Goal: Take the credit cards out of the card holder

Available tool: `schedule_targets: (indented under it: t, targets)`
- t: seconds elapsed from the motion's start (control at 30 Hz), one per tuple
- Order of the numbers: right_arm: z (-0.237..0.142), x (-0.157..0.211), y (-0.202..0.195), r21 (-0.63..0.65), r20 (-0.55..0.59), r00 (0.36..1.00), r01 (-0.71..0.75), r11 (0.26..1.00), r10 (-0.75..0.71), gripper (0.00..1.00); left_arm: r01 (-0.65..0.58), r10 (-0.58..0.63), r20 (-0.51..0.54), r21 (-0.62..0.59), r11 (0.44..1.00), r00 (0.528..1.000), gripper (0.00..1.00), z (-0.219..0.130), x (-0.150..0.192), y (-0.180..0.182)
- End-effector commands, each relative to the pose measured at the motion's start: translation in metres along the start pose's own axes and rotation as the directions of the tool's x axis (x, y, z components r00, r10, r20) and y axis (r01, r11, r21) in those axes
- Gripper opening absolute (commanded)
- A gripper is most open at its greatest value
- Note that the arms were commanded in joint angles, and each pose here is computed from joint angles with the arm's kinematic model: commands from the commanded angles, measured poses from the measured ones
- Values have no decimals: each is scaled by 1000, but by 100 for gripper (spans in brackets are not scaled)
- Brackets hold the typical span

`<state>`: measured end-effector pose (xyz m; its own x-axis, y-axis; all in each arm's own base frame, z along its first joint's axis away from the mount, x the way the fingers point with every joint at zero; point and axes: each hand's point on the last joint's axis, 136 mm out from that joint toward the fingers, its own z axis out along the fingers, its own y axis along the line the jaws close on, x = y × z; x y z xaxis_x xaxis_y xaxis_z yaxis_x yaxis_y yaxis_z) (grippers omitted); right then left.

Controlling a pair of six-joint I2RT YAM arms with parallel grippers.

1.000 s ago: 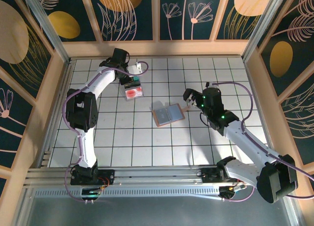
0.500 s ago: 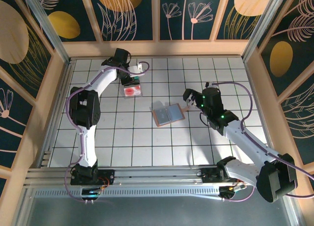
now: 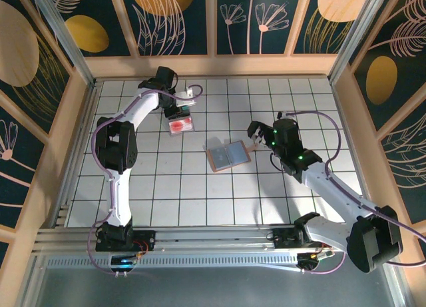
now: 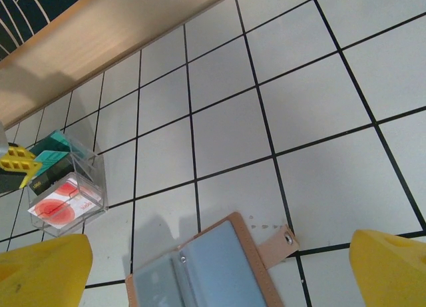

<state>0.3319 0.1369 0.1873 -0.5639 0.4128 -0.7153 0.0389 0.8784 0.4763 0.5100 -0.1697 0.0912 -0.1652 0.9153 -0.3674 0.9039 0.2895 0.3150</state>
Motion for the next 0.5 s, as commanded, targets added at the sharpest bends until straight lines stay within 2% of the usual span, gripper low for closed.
schedule_targets:
  t: [0.0,0.27,0.47]
  targets:
    - [0,-16,12,-40,40,999,-26,999,27,99,20,-23,18,122,992,1000,0,0,1,-25]
    - [1,-14,16,-59,30,999,-17,998,19,99,55,-59,25,145,988,998,0,-1,-3,-35]
    - [1,-11,18,-73,20,1000,-11,997,13,99,80,-78,-36,77,994,996,2,-3,3,-20]
